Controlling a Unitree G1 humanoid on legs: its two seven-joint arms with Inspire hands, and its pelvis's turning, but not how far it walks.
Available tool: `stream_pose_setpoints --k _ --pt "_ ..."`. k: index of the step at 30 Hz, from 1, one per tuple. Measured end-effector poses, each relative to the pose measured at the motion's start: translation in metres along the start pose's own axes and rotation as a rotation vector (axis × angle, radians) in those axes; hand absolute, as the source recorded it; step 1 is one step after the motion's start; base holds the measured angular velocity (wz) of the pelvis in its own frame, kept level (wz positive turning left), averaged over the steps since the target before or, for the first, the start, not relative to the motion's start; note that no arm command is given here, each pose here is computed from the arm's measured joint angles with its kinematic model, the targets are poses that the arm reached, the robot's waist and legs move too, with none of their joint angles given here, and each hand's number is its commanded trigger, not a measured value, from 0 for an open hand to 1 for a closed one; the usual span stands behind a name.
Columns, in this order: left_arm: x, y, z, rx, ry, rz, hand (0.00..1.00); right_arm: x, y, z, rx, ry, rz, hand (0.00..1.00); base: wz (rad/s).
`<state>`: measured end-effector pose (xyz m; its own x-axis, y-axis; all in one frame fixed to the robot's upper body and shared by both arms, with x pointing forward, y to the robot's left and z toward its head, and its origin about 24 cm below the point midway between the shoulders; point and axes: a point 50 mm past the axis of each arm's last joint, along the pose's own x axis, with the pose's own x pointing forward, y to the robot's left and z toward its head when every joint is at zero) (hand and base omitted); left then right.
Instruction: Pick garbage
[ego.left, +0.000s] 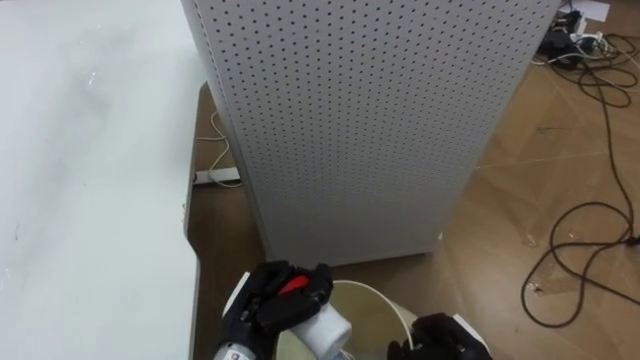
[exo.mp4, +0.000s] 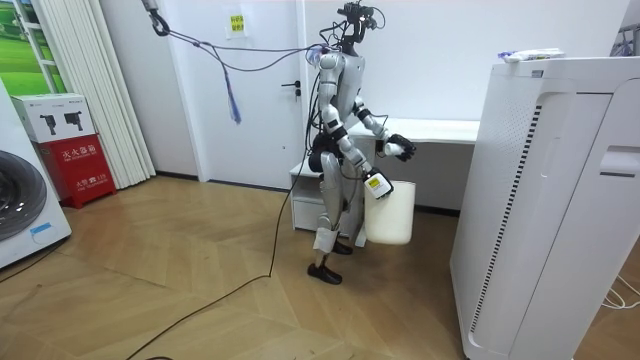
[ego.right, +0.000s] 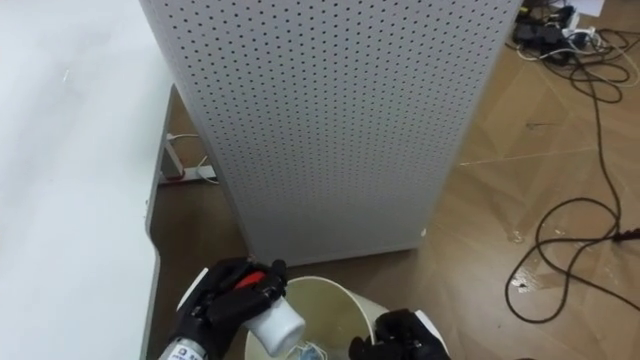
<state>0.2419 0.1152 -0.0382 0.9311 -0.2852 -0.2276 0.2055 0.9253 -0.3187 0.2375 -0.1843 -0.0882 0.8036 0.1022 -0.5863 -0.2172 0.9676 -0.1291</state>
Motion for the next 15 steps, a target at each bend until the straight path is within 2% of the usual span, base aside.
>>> stream_pose_setpoints --k 1,2,3,4,5,15 --pt "0.000 0.000 -0.003 0.002 0.013 -0.005 1.00 0.000 0.000 0.000 0.003 0.000 0.001 1.00 -0.08" --pt "-0.001 0.000 -0.004 0.004 0.020 -0.008 0.93 0.000 0.001 0.000 0.003 0.000 0.001 1.00 -0.08" --pt "-0.001 0.000 -0.006 0.010 0.030 -0.011 0.69 0.000 0.001 0.000 0.004 0.000 0.002 1.00 -0.04" --pt "-0.001 0.000 -0.006 0.011 0.035 -0.015 0.15 0.000 0.001 -0.001 0.004 0.004 0.002 1.00 -0.03" --pt "-0.001 0.000 -0.006 0.012 0.037 -0.024 0.00 0.000 0.001 -0.003 0.005 0.011 0.000 1.00 0.00" --pt "-0.004 -0.008 -0.014 0.030 0.075 -0.123 0.00 0.000 0.002 -0.004 0.000 0.019 0.015 1.00 -0.02"
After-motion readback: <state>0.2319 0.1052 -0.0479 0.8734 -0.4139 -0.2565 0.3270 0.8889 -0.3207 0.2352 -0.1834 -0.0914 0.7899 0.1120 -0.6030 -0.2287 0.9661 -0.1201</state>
